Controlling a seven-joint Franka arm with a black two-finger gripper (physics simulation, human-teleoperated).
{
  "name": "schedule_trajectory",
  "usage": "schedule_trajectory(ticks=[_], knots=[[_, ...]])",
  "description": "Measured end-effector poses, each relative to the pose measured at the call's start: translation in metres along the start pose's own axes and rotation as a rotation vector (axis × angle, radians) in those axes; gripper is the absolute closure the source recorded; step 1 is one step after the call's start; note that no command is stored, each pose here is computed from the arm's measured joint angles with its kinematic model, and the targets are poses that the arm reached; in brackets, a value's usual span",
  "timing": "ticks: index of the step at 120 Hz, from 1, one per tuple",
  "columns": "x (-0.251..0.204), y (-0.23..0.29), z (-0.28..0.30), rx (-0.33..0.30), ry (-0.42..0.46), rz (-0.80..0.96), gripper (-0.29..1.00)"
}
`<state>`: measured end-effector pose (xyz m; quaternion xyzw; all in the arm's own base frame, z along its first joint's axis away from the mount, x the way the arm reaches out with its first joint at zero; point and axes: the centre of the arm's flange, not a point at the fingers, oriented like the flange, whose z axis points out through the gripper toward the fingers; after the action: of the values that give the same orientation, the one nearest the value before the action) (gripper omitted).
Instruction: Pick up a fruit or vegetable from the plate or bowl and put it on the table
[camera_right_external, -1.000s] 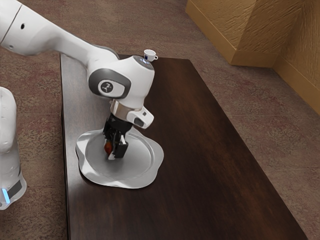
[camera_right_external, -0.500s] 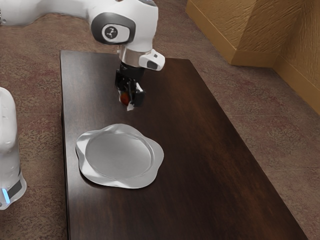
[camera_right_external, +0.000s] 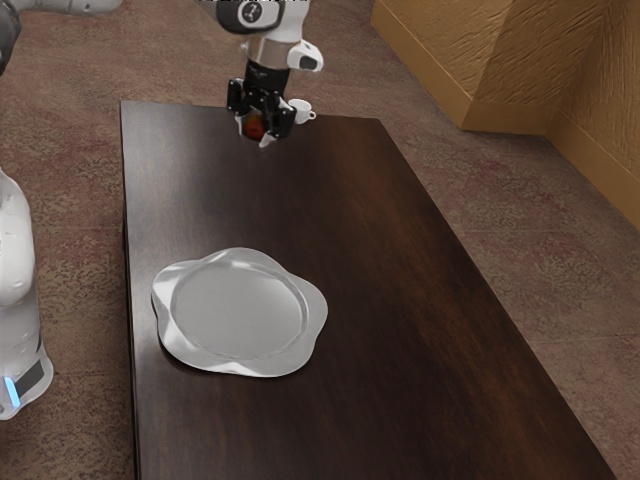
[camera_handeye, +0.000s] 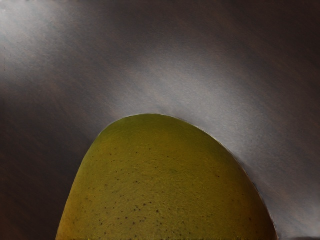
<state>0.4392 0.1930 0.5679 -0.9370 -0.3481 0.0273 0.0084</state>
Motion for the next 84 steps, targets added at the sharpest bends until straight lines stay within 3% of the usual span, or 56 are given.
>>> schedule_trajectory(ticks=[22,47,84], knots=[[0.033,0.0,0.025,0.027,-0.023,-0.021,0.42],[0.038,-0.001,0.027,0.023,-0.015,-0.013,0.11],[0.045,0.0,0.014,0.024,-0.002,0.006,0.02]])
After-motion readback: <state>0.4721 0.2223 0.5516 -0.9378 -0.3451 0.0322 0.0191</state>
